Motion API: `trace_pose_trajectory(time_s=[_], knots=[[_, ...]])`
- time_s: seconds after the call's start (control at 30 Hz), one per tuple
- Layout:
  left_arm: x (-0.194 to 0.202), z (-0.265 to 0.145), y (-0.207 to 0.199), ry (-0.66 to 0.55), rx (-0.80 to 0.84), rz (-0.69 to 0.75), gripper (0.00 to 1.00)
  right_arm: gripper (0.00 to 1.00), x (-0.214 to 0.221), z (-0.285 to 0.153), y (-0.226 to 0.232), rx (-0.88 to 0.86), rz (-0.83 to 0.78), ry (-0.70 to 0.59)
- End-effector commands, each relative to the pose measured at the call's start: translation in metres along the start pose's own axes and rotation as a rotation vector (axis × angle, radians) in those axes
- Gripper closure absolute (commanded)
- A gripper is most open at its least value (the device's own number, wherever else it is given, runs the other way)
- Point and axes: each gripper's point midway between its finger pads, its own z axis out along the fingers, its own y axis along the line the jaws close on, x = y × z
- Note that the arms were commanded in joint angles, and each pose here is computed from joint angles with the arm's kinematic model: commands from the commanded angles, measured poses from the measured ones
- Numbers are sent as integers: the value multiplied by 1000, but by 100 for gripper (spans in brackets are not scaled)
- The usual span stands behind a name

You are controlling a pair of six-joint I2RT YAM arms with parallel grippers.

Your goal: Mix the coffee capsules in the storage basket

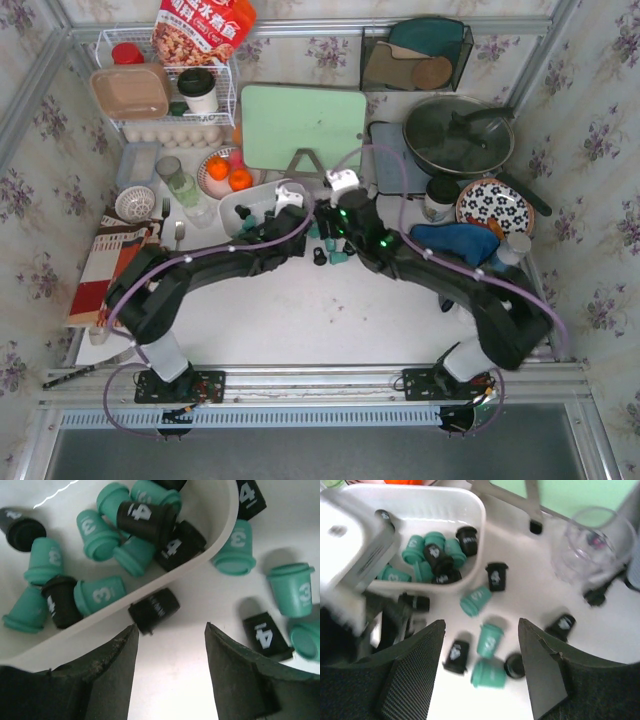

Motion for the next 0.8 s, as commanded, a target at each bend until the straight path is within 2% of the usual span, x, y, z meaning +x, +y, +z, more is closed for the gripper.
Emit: trace_pose_trajectory(time_s=[0.0,0.17,0.4,0.6,0.77], knots=[[-3,17,11,6,-141,37,41,32,2,-42,-19,45,59,-68],[2,27,30,28,-313,3,40,25,10,-81,-43,104,109,-175],[8,29,26,65,-329,-51,37,21,12,-104,-60,149,156,-290],[14,38,15,126,-327,-85,34,21,25,-100,-56,127,167,-265],[13,35,10,109,-341,-125,34,20,25,-100,-54,117,168,-262]])
